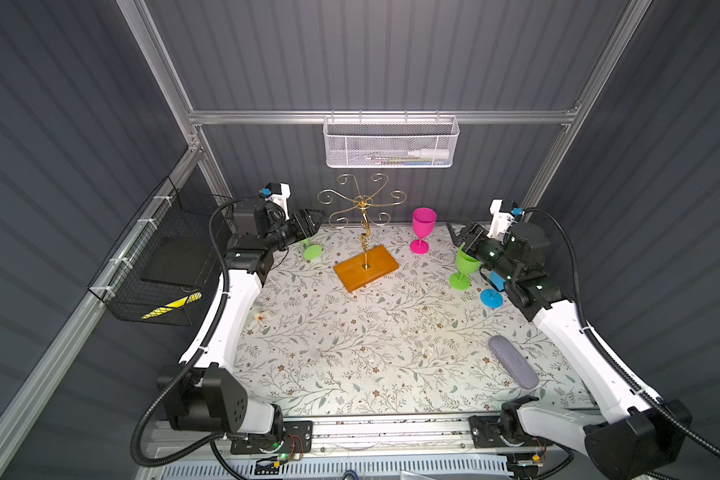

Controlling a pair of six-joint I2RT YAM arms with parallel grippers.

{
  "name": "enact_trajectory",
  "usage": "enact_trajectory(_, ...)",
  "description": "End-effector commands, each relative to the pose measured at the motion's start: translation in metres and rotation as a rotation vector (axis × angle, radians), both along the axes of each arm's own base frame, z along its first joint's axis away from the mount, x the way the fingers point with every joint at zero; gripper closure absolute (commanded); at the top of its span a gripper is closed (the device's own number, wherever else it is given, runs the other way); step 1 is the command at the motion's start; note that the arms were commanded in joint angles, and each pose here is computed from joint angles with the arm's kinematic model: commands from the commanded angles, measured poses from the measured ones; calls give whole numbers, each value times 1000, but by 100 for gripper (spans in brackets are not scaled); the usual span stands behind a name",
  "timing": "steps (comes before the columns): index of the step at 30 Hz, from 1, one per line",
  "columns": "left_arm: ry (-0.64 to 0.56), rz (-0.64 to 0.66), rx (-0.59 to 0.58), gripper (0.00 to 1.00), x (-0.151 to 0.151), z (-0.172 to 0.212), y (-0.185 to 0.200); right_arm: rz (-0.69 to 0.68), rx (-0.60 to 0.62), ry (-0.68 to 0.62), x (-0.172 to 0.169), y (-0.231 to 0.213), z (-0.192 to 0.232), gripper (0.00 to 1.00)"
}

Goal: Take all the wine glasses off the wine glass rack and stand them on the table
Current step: 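Lower the green glass from the rack with left gripper while right releases rack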

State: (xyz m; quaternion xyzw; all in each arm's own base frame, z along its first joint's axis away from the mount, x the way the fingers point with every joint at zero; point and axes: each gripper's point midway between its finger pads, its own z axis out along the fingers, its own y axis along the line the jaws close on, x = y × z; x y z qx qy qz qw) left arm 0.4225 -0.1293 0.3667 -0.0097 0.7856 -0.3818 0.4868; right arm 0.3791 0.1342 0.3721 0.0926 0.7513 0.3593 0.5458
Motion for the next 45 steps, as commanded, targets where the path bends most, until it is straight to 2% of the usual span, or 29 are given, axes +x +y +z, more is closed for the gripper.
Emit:
enact_trajectory(1,96,150,128,36,4,-40,30,-37,-129,39,-7,-16,-23,27)
enact_trajectory(3,214,178,162,36,5,-71,37,-56,-160,34,-17,-25,-23,26)
enact_trajectory(8,440,140,182,35,22,-141,35,-51,-169,78,-28,-35,-39,25)
enact_trajectory(13,476,153,199,36,55,-164,35,-30,-150,108,-35,-36,-54,24)
enact_trajectory(17,502,228,284,37,76,-182,51,-16,-141,123,-37,-36,-62,23)
enact_trajectory(26,532,338,421,36,99,-198,77,41,-111,142,-32,-27,-70,22)
enact_trajectory(30,582,447,593,34,97,-212,113,99,-83,147,-32,-17,-73,22)
enact_trajectory(34,646,538,706,32,88,-226,148,142,-51,157,-30,-8,-77,22)
enact_trajectory(38,714,615,719,30,72,-234,182,183,-25,167,-29,-1,-80,21)
enact_trajectory(45,737,698,694,24,44,-232,217,216,-12,176,-30,4,-89,21)
